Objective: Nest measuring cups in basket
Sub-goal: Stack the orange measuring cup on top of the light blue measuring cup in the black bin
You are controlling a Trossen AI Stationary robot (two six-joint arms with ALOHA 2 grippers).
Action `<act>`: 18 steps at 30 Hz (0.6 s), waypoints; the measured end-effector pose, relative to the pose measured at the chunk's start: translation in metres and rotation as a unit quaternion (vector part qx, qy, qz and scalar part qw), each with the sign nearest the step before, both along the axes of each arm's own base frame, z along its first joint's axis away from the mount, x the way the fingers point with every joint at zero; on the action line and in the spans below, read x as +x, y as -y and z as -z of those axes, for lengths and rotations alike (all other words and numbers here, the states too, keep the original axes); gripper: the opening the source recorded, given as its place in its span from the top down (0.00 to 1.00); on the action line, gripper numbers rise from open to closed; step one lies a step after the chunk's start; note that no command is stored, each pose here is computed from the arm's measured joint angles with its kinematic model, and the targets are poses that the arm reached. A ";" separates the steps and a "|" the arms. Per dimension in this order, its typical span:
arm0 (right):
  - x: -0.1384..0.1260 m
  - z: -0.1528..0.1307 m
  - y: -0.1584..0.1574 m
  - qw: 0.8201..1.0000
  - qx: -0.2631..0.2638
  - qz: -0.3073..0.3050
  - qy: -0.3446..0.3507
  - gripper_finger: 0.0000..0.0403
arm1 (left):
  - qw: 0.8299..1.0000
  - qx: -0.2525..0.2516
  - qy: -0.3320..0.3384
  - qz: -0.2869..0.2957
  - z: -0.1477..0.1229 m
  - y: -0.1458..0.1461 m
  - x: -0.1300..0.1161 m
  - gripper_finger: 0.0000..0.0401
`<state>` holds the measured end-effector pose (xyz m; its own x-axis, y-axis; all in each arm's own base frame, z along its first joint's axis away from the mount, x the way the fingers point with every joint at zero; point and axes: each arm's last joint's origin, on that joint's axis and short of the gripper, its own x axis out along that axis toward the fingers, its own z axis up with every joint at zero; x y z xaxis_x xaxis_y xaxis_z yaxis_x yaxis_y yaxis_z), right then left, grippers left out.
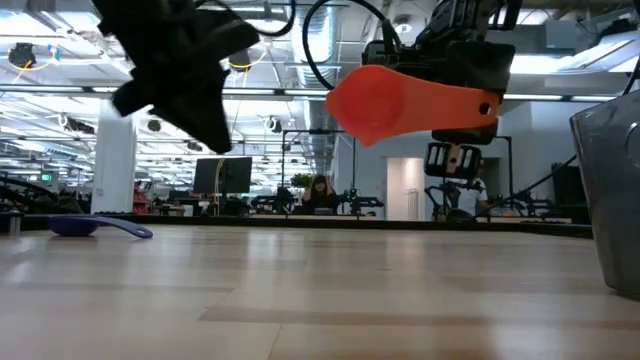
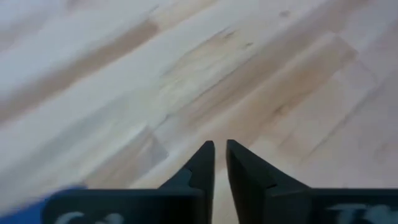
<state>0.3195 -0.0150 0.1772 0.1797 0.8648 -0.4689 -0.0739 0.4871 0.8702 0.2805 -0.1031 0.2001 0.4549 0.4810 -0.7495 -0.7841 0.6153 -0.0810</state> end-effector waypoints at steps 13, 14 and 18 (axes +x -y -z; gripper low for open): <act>0.001 0.000 0.007 1.000 -0.002 0.010 0.011 0.65 | 0.927 0.227 -0.104 0.281 -0.009 0.004 0.017 0.61; 0.001 0.000 0.007 1.000 -0.002 0.010 0.012 0.65 | 0.918 0.245 -0.101 0.295 -0.011 0.005 0.019 0.59; 0.001 0.000 0.007 1.000 -0.002 0.010 0.012 0.65 | 0.881 0.293 -0.107 0.357 -0.016 0.009 0.027 0.57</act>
